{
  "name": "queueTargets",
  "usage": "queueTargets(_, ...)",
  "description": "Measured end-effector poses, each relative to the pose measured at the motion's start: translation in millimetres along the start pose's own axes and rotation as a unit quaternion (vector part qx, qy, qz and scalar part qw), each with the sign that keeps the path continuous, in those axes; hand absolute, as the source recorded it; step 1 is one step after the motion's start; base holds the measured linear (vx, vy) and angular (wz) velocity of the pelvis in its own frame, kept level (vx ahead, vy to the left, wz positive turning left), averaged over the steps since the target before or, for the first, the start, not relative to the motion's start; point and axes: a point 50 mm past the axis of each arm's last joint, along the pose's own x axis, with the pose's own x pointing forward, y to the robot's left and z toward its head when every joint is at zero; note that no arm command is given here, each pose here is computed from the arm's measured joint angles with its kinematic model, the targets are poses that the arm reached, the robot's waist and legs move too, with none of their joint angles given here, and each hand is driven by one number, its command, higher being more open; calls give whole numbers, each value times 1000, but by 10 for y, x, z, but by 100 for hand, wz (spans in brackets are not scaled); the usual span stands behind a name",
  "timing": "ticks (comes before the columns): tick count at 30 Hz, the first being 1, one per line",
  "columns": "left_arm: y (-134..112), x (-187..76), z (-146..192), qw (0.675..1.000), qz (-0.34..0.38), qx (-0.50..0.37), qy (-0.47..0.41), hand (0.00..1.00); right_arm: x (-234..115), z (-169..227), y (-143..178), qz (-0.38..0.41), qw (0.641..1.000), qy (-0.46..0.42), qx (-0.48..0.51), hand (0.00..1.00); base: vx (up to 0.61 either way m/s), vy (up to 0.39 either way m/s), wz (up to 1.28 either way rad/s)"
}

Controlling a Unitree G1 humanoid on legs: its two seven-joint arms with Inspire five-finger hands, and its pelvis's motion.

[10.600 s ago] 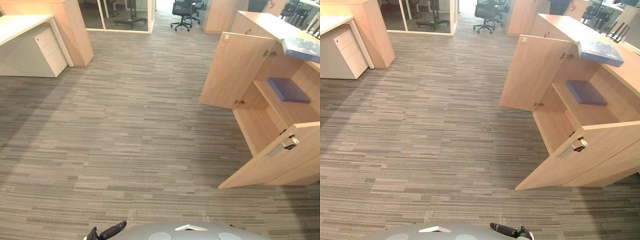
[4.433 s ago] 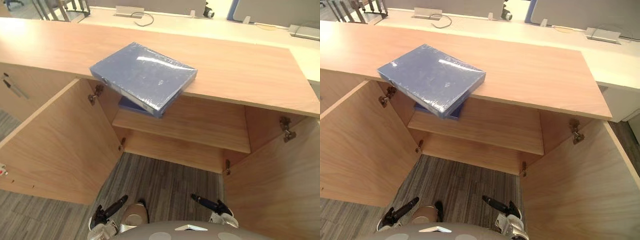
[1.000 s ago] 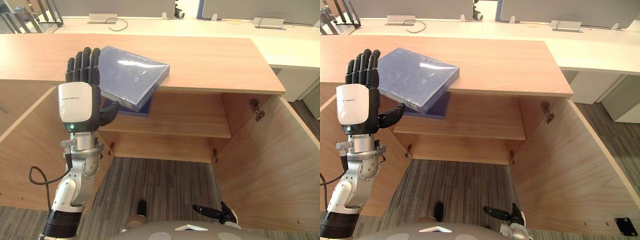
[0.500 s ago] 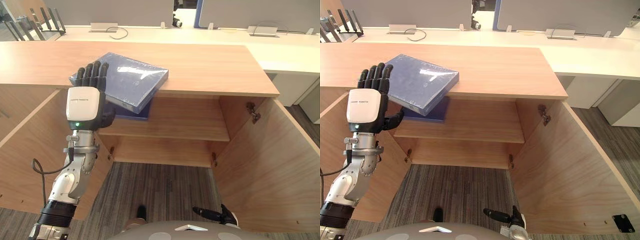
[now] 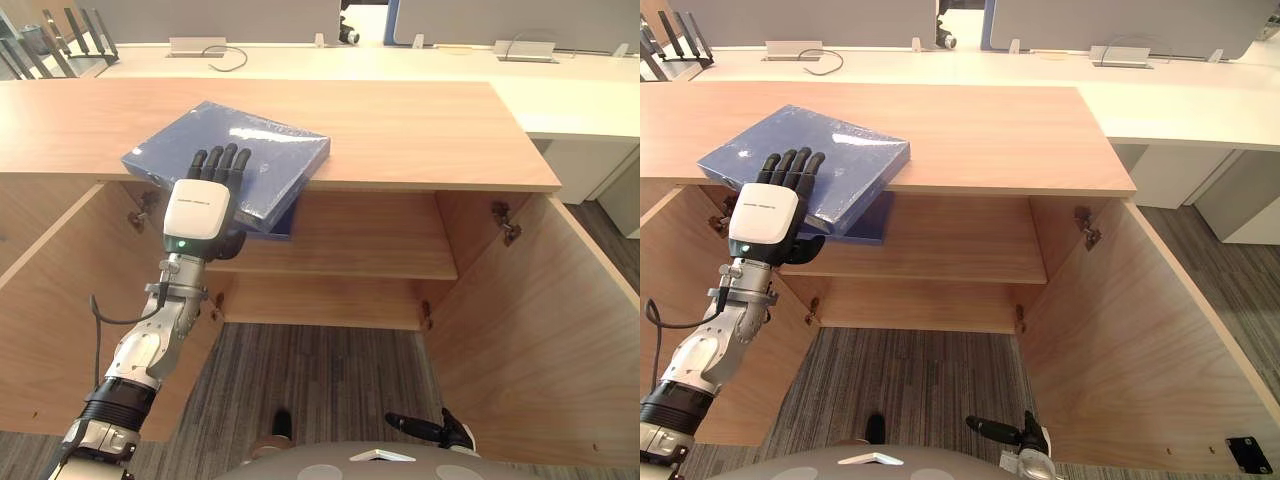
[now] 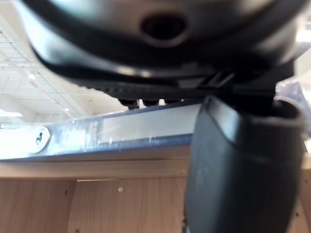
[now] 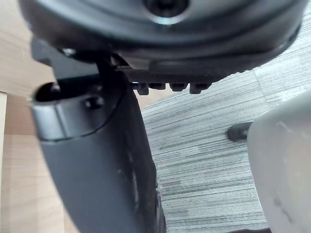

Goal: Walk over to the cabinet, pick up the folder, carry it to the office cabinet, place the folder inside the office cabinet, then close the office cabinet door

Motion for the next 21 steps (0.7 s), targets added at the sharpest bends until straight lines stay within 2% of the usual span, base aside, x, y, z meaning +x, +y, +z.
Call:
queueTargets(3, -26, 67, -12, 1000, -2, 4, 0, 100, 6, 26, 11, 1, 1000, -3, 0, 100, -7, 0, -7)
queueTargets(4, -35, 83, -27, 1000, -4, 6, 2, 0, 9, 38, 18, 2, 1000, -5, 0, 100, -27, 5, -8)
queueTargets(10, -41, 213, -42, 1000, -2, 13, 0, 0, 8, 32, 18, 2, 1000, -3, 2, 100, -10, 6, -6)
queueTargets(14, 71, 365, -61, 999, 39, 21, -2, 0, 15, 29, 12, -1, 1000, 1, 7, 100, 19, -7, -1)
queueTargets(21, 62, 344, -71, 998, 55, 41, -14, 0, 23, 43, 23, 0, 1000, 2, 6, 100, 0, -8, 1)
